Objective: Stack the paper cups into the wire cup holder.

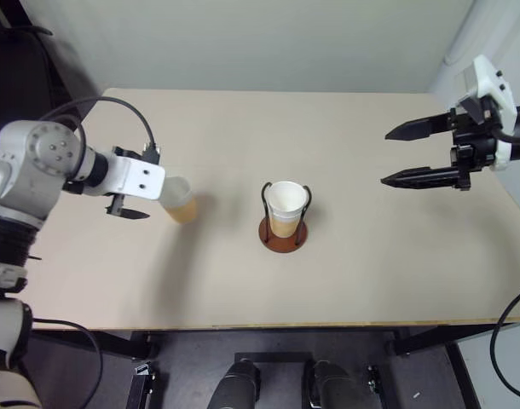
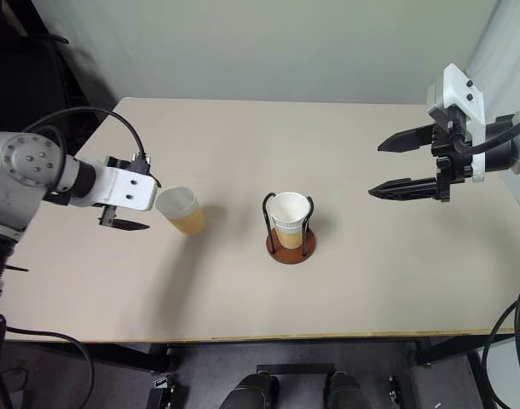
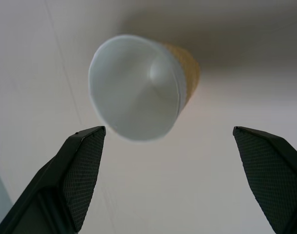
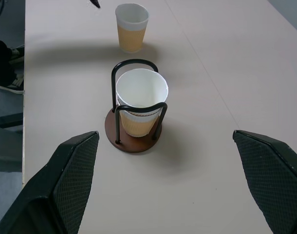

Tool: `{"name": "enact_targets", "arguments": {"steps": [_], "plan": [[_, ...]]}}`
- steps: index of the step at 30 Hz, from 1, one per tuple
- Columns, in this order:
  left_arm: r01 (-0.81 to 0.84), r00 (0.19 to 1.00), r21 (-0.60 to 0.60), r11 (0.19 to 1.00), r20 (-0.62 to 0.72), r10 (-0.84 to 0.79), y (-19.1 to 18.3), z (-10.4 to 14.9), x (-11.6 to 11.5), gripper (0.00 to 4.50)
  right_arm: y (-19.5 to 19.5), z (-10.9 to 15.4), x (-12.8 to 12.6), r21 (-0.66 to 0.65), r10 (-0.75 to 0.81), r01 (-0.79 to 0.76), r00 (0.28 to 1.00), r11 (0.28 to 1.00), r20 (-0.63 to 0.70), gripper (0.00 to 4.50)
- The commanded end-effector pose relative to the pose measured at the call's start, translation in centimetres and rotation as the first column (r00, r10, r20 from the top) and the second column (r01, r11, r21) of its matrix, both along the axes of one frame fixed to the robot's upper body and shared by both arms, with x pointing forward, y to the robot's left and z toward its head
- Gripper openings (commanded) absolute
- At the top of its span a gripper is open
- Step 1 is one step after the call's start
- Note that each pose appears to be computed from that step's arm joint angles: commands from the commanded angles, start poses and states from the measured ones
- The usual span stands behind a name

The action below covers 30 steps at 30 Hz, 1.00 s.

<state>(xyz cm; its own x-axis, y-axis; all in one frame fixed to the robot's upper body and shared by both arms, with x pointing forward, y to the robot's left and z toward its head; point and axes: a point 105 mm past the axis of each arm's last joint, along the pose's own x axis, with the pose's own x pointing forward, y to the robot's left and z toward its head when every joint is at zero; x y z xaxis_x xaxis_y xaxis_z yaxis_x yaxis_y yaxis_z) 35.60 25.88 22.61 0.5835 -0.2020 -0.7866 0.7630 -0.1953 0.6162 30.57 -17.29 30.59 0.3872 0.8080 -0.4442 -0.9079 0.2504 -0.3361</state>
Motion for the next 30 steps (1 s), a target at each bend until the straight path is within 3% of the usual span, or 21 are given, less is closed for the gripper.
{"name": "enact_targets", "arguments": {"steps": [1,9,13,22,30], "plan": [[0.014,0.999,0.011,1.000,0.052,-0.015,-0.1,1.4,0.4,4.49,0.1,1.4,-0.4,0.000,0.013,-0.013,0.998,1.000,0.059,4.50],[0.049,0.998,0.034,0.998,0.026,-0.050,-0.5,0.2,1.1,4.49,0.0,1.4,-0.6,0.002,0.008,-0.008,0.998,1.000,0.060,4.50],[0.063,0.998,0.053,0.997,-0.011,-0.062,-0.4,-0.9,1.2,3.52,0.0,1.4,-0.5,0.005,0.002,-0.002,0.998,1.000,0.062,4.50],[0.118,0.989,0.081,0.990,-0.095,-0.110,-1.2,-2.1,1.4,0.15,0.2,1.8,-0.5,0.012,0.021,-0.022,0.997,1.000,0.072,4.50],[0.194,0.968,0.001,0.981,-0.165,-0.191,-4.5,-0.4,1.7,0.07,1.0,3.0,-1.2,0.049,0.086,-0.091,0.992,0.995,0.095,4.50]]}}
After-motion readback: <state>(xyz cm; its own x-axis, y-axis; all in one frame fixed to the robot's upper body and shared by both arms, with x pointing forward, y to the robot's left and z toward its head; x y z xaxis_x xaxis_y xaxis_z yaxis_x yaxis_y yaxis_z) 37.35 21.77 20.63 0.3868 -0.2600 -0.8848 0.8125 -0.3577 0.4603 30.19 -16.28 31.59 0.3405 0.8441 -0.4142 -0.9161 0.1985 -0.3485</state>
